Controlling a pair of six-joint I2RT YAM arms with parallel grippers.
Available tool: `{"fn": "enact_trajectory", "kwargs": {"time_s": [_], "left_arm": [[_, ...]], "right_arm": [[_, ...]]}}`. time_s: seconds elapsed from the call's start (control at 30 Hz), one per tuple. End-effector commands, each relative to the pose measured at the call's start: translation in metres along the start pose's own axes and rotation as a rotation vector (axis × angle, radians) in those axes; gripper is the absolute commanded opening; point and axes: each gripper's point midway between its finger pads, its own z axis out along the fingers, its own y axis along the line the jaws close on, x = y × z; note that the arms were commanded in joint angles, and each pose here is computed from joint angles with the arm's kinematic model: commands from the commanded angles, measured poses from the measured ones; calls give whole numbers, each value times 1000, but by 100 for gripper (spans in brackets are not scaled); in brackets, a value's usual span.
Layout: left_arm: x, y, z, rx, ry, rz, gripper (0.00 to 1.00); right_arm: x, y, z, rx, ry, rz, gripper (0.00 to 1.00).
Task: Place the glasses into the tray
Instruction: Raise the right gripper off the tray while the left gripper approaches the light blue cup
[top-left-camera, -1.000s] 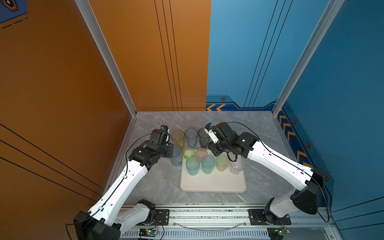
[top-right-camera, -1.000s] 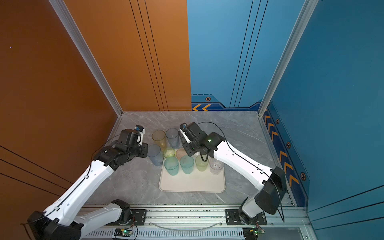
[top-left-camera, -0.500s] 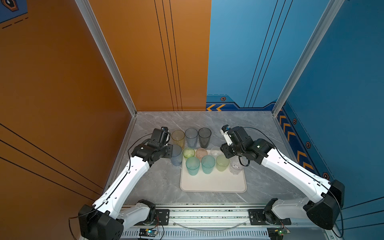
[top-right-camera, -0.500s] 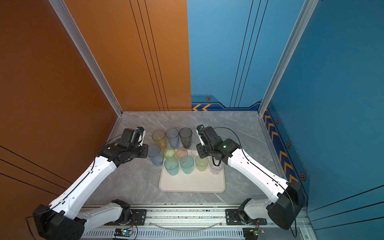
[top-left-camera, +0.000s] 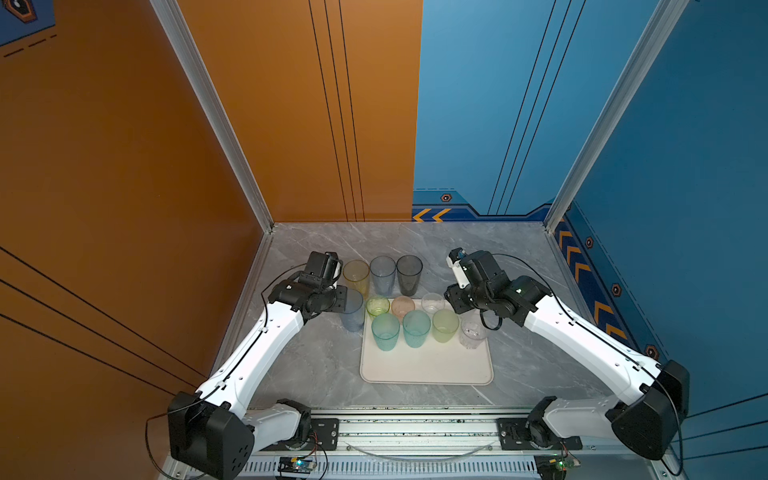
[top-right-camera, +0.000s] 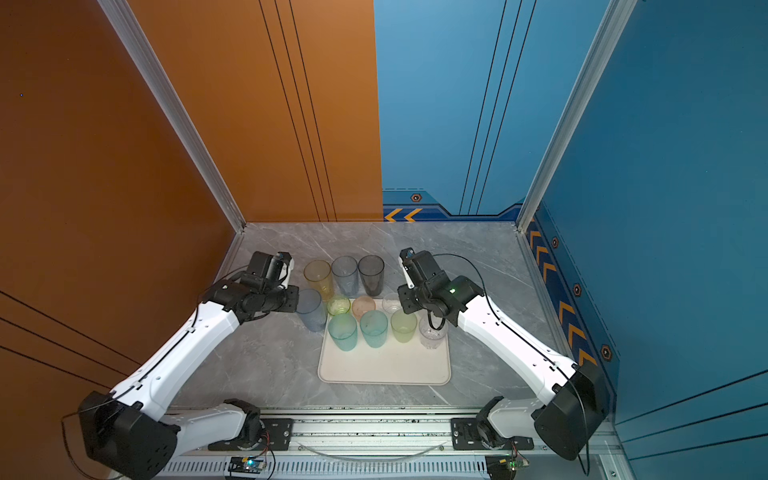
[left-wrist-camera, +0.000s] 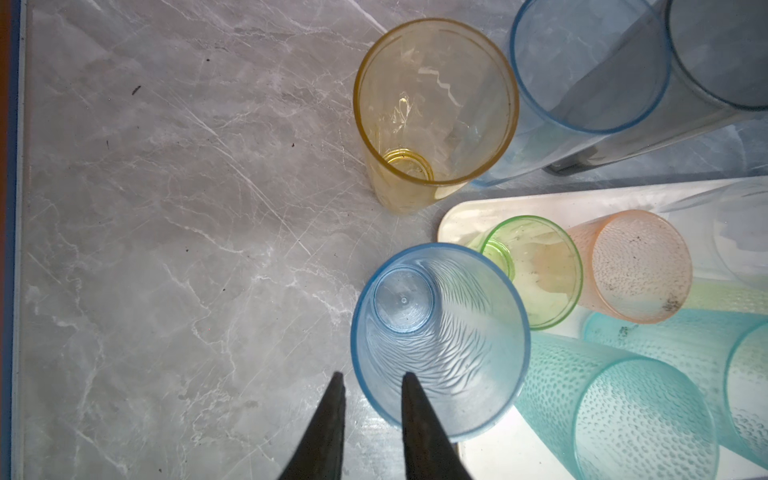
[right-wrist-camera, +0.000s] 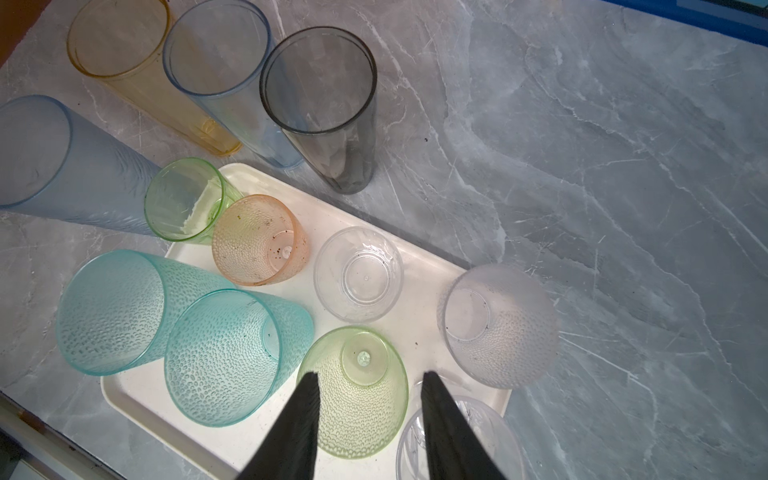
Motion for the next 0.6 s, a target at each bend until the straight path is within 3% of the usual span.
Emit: {"fn": "enact_trajectory", "kwargs": {"time_s": [0.0, 0.57], "left_arm": [[-6, -5, -4, 34, 4, 0, 25], [-3, 13, 23, -29, 87, 0, 24]], "right_arm": [[-3, 0, -2, -10, -18, 19, 40], [0, -7, -7, -14, -24, 29, 40]]}}
